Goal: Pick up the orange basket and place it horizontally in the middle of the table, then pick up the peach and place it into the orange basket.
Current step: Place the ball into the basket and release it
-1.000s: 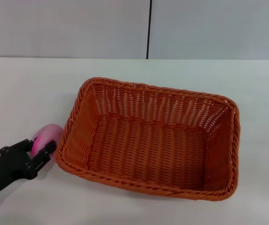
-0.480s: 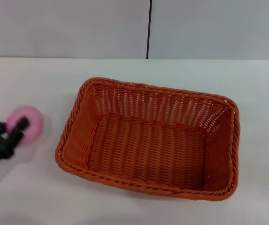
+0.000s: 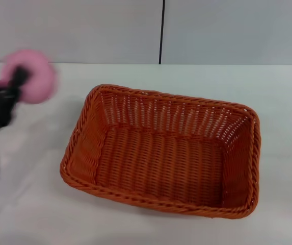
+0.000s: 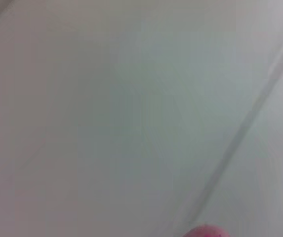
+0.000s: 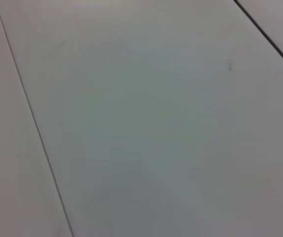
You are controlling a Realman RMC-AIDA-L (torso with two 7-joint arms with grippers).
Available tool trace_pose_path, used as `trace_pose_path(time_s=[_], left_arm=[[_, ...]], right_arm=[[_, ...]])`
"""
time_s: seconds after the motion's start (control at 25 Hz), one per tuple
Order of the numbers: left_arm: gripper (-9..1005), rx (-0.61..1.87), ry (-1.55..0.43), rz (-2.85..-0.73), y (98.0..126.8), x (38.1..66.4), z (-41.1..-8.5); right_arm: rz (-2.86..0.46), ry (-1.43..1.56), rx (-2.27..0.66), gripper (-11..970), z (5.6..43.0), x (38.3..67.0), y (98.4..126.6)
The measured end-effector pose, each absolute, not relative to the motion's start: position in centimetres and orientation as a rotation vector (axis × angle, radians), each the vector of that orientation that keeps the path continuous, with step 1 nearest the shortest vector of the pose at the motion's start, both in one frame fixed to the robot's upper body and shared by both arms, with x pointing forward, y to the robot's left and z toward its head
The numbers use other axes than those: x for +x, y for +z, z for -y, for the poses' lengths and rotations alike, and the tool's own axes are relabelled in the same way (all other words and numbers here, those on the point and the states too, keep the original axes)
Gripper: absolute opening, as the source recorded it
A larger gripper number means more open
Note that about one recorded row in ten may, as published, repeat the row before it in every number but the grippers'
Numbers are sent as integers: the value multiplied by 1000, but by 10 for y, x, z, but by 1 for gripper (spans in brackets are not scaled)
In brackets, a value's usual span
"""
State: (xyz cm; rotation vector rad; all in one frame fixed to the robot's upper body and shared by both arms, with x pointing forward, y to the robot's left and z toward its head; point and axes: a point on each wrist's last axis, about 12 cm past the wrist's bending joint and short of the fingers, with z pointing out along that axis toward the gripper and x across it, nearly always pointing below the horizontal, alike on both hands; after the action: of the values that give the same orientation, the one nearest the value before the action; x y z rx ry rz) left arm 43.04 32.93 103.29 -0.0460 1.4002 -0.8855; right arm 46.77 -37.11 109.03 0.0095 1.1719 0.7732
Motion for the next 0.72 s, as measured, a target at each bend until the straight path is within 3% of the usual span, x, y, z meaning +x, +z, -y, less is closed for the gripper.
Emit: trace_pose_path(time_s=[0.08,0.12,0.28,0.68,0.72], left_arm=[[170,-46,-885,-1400,1033,430,-329],[164,116,-1099,-1359,1044,455,-287],[157,339,-1257,-1440,1045,476,-244],[256,339,-1253,-1450,1043,477,-239],[315,316,-1240,-1443,1043,476,-242]], right_arm=[[-1173,775,9,458,371,468,1090],[-1173,776,9,458,370,468,1090],[-1175,775,11,458,370,467,1089],[-1186,775,28,458,370,464,1085],[-1185,774,28,458,370,464,1085]])
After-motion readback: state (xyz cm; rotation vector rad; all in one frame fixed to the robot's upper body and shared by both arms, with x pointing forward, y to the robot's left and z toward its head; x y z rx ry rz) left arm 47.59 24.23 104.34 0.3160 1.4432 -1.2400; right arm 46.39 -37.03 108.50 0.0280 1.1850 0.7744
